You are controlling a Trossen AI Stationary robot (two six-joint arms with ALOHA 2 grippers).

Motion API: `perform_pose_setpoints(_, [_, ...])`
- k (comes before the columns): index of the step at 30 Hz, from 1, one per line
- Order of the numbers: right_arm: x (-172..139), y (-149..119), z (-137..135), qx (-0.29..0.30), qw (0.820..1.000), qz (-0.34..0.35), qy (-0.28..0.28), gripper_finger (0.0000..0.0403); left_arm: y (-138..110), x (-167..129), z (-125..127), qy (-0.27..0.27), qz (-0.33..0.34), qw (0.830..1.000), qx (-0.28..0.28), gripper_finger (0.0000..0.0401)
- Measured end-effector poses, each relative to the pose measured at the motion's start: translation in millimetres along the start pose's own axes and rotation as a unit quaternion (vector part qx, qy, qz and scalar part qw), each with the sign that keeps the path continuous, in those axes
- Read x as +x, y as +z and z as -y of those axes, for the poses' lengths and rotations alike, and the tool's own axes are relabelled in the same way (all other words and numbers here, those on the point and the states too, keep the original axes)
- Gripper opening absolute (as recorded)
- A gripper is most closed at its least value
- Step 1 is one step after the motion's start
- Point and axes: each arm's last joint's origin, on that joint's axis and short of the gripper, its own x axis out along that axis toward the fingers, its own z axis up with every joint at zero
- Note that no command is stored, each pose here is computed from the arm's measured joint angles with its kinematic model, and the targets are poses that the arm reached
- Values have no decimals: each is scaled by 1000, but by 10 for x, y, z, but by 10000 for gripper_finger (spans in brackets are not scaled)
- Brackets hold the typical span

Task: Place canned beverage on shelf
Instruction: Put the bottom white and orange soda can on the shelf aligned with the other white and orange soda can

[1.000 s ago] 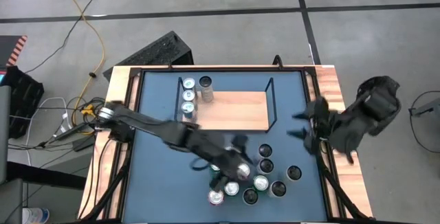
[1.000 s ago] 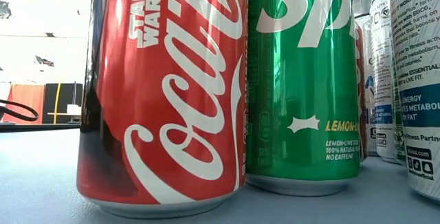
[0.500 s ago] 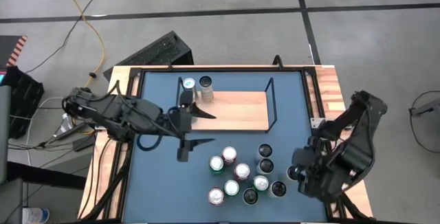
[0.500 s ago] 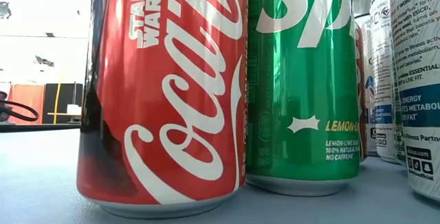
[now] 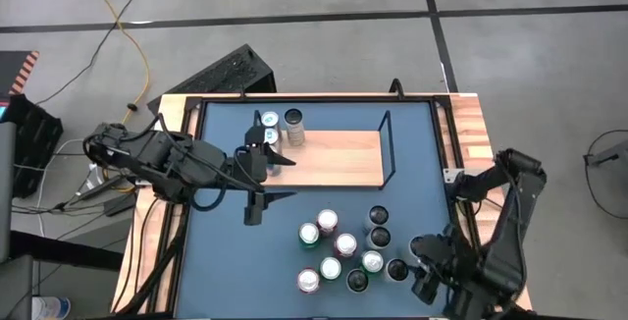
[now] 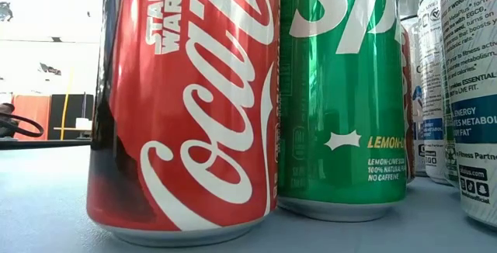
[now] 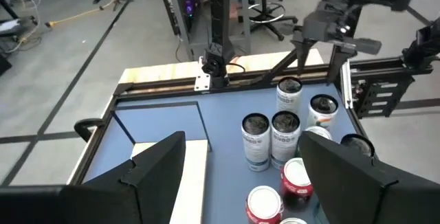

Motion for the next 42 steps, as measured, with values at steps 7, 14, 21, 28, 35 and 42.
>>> perform_pose_setpoints(7, [231, -494, -209, 28, 999, 28, -32, 271, 0, 2, 1, 0, 0, 1000, -8, 273])
perform_pose_setpoints(14, [546, -773, -371, 53, 995, 46, -67, 271, 0, 2, 2, -1, 0, 1000, -17, 273])
perform_pose_setpoints(21, [882, -898, -516, 92, 990, 51, -93, 271, -1, 2, 2, -2, -1, 1000, -17, 273])
perform_pose_setpoints(28, [1150, -1086, -613, 106, 988, 50, -103, 270, -25, 12, -24, 4, -12, 1000, -13, 273])
perform_pose_setpoints(35, [1207, -1102, -662, 112, 988, 60, -84, 270, -32, 13, -24, 5, -16, 1000, -21, 273])
perform_pose_setpoints(42, [1236, -1123, -723, 99, 992, 6, -76, 270, -36, 13, -32, 18, -17, 999, -27, 273])
